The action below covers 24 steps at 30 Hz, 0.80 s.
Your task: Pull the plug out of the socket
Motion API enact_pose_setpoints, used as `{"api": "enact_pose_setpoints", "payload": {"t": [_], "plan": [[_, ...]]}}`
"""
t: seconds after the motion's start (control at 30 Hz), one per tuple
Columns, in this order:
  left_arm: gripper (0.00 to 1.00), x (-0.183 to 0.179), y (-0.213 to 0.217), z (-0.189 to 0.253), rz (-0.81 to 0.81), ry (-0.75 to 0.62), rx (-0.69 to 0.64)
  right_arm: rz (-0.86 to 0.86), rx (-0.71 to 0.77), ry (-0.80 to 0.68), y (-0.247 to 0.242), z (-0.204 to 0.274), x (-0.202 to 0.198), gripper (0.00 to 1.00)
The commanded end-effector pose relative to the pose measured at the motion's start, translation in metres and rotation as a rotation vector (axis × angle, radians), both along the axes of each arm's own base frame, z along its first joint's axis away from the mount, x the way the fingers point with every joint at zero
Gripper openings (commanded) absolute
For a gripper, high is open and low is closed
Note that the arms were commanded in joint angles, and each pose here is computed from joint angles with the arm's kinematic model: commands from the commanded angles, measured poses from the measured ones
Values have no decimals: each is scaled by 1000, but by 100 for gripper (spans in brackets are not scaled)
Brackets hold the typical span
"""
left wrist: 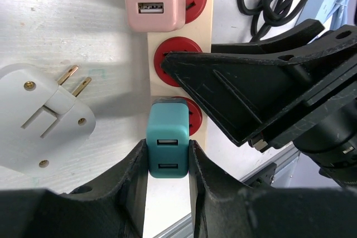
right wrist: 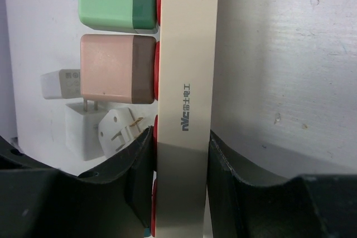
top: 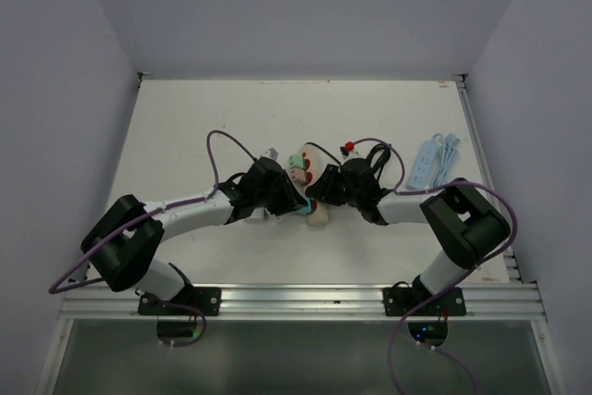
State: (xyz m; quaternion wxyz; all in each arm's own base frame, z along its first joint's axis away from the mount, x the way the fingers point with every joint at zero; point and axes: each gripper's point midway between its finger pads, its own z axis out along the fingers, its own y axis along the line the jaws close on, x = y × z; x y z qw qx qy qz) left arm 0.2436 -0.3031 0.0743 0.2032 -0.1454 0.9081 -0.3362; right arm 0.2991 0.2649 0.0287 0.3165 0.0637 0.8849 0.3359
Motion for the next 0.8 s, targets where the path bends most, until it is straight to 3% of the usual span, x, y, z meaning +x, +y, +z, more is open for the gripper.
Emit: {"api": "enact_pose_setpoints", "payload": {"t": [0.0, 0.77], "plan": [[0, 23, -5, 78, 1, -179, -165, -94, -365, 227, -91, -92, -41, 0], [0, 42, 18, 90, -16, -218, -18, -148, -446, 271, -105, -100, -39, 0]]}}
